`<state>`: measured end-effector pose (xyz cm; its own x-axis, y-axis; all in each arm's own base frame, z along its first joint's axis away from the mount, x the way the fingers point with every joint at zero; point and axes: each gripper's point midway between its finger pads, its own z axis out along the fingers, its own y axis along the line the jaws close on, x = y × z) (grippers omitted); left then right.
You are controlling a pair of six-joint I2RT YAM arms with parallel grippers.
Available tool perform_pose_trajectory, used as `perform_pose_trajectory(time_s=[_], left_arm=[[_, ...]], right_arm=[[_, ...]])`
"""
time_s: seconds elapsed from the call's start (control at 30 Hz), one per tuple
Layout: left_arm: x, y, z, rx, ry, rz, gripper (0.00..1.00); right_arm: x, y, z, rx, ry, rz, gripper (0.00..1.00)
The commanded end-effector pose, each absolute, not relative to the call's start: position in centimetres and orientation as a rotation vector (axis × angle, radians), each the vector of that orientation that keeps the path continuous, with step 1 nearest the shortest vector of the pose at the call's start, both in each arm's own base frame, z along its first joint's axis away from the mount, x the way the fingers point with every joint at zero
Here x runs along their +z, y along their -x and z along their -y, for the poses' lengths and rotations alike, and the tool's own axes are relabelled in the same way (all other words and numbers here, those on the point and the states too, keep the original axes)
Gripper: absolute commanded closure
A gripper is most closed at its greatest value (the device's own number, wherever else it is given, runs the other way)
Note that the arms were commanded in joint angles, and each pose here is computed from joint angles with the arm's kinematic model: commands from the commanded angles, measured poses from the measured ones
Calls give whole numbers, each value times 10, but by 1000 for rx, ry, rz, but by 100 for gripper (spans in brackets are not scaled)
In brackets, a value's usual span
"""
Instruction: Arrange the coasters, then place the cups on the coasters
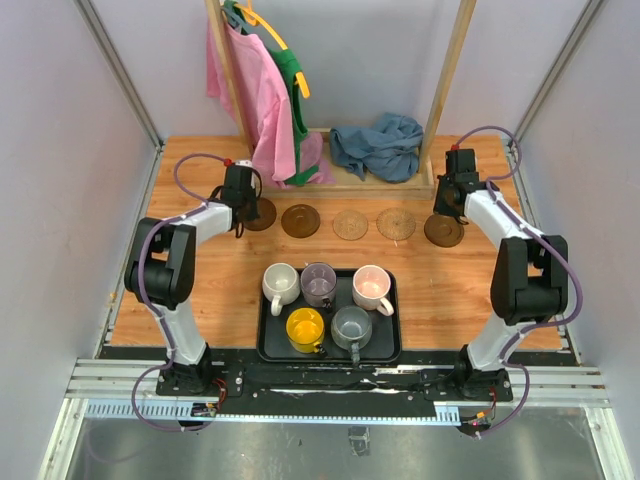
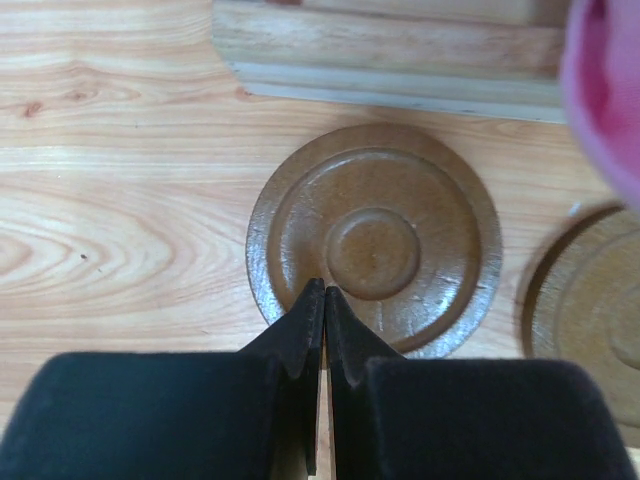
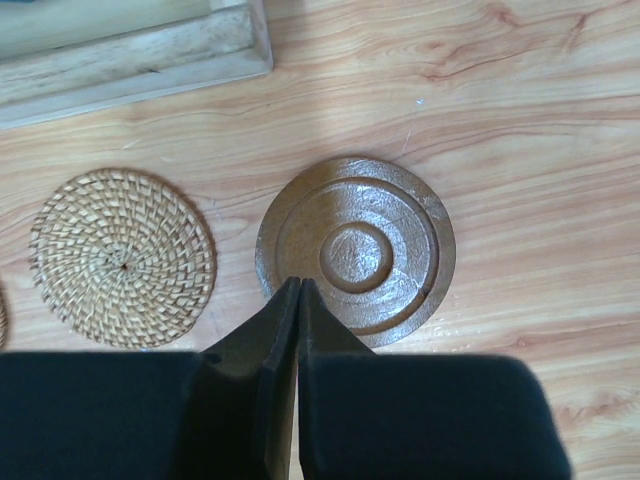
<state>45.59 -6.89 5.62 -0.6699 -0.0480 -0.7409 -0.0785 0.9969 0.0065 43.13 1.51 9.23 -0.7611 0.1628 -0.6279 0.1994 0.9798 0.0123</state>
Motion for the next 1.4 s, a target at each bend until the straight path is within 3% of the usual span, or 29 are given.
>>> perform_pose_trajectory(time_s=[0.0,0.67,0.97,1.37], left_arm=[[46,-462,53,120,95,-2328,95],[43,-481,91,-207,53,-2303,96],[16,-469,84,-144,61,-2457,96],[-8,-418,63,-30,149,-2568,97]], right_arm=[[105,-421,-29,-36,-198,-2427,97],[130,-437,-51,-29,-117,-2342,97],[129,-447,-58,-7,-97,-2359,98],[112,-441,-62,8,-88,-2404,99]])
